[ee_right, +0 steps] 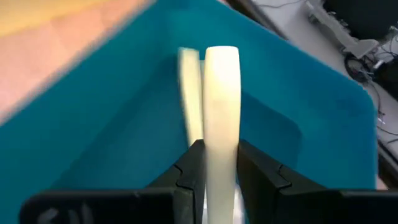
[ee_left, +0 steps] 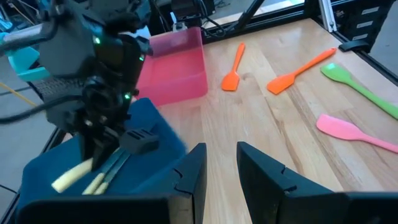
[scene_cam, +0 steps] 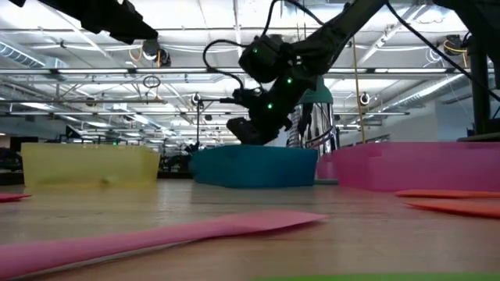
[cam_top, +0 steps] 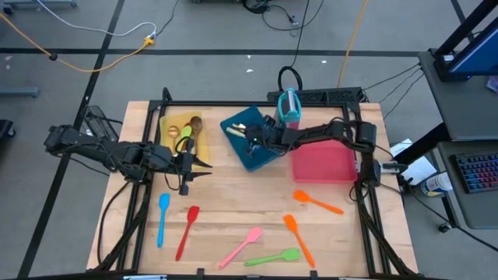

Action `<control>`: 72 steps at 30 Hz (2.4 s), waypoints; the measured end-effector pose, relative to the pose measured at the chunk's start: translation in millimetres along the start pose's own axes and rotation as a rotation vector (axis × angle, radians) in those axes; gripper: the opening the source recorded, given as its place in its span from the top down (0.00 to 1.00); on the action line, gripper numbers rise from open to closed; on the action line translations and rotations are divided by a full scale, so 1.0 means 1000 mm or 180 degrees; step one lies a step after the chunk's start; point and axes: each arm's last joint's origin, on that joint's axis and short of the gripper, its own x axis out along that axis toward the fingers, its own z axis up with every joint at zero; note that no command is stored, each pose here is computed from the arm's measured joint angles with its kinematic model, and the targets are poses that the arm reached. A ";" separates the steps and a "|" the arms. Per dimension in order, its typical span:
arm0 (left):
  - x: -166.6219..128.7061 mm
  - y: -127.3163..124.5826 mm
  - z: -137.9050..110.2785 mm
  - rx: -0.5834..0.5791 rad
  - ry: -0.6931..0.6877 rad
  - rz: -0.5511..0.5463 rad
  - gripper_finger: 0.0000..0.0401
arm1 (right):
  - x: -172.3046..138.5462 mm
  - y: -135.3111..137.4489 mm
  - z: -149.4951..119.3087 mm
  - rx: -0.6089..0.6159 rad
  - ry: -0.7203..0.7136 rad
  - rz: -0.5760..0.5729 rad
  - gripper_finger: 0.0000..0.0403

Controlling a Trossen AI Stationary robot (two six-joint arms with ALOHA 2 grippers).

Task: Pick & Place Kitchen Items
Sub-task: Put the yellow knife into the blue bin, then put the top orange spatula into the pink bin

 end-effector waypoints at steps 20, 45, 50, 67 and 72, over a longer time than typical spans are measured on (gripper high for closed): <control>0.000 0.000 -0.002 -0.0050 0.0071 -0.0010 0.77 | 0.022 0.010 -0.016 -0.0386 0.0094 0.0382 0.68; 0.000 -0.001 -0.004 -0.0504 0.0147 -0.0011 0.77 | -0.129 0.045 0.036 -0.0681 -0.0622 0.0993 0.61; 0.000 -0.001 -0.004 -0.0544 0.0147 -0.0009 0.77 | -0.178 0.043 0.031 -0.0691 -0.0467 0.1183 0.60; 0.000 -0.001 -0.004 -0.0555 0.0130 -0.0006 0.77 | -0.275 0.053 -0.029 -0.0499 -0.0114 0.1844 0.59; 0.000 -0.001 -0.004 -0.0541 0.0118 -0.0005 0.77 | -0.284 0.036 -0.064 -0.0323 -0.0197 0.2048 0.60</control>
